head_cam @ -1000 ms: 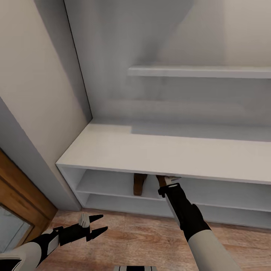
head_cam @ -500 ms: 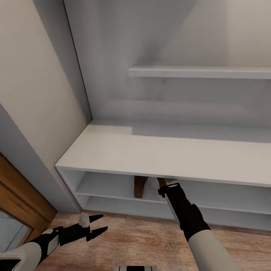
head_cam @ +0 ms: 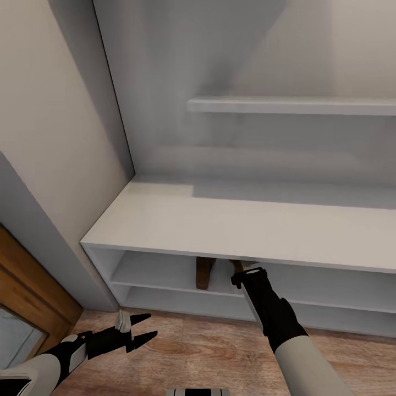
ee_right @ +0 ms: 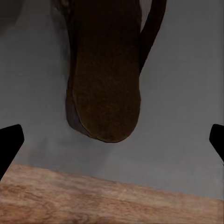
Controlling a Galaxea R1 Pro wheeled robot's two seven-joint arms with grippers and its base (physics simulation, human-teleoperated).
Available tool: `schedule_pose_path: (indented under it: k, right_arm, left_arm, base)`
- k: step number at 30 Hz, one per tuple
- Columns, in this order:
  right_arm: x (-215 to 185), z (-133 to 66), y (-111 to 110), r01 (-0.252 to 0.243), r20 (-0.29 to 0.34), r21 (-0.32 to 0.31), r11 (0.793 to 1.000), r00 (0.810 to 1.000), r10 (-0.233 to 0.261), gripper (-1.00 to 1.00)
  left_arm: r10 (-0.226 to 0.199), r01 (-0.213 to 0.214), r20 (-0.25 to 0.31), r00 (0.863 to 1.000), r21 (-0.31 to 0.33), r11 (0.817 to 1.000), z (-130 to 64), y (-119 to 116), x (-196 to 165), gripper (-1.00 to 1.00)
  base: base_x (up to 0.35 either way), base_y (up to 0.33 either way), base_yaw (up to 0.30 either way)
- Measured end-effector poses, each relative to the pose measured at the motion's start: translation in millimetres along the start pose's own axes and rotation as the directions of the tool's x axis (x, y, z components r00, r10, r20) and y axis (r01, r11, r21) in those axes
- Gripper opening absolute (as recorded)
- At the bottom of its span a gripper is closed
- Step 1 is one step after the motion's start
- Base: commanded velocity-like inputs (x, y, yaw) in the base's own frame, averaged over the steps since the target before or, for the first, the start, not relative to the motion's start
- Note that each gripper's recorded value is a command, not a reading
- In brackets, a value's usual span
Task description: Pick up the two gym shoes and the two sandals from the corridor floor and place them onto the hallstand (shoe rack) in the corridor, making sure they are on the rack and not on the floor. Arrange them so the two gym shoes are next to each other and the two sandals are next to each other.
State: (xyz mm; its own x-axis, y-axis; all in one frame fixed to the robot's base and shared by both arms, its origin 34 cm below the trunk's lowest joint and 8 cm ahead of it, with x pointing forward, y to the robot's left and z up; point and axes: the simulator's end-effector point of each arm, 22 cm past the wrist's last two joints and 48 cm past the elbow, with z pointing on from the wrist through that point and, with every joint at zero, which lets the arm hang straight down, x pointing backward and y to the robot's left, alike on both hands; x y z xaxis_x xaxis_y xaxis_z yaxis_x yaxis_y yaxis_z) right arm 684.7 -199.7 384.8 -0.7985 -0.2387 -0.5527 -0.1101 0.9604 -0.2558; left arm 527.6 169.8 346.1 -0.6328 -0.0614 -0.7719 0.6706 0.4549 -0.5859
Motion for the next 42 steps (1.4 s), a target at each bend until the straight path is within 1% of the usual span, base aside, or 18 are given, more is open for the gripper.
schedule_pose_path:
  k: [23, 27, 42]
  right_arm:
    - [0.0, 0.0, 0.0, 0.000, 0.000, 0.000, 1.000, 1.000, 0.000, 1.00]
    - [0.2, 0.3, 0.1, 0.000, -0.001, 0.000, 1.000, 1.000, 0.000, 1.00]
    - [0.3, 0.4, 0.1, 0.000, -0.001, 0.000, 1.000, 1.000, 0.000, 1.00]
  left_arm:
    - [0.000, 0.000, 0.000, 1.000, 0.000, 1.000, 0.0, 0.0, -0.1, 1.00]
    - [-0.001, 0.001, 0.000, 1.000, 0.000, 1.000, 0.1, 0.1, 0.2, 1.00]
    - [-0.001, 0.001, 0.000, 1.000, 0.001, 1.000, 0.1, 0.1, 0.3, 1.00]
  base:
    - [-0.006, 0.000, 0.000]
    - [-0.210, 0.000, 0.000]
    - [-0.329, 0.000, 0.000]
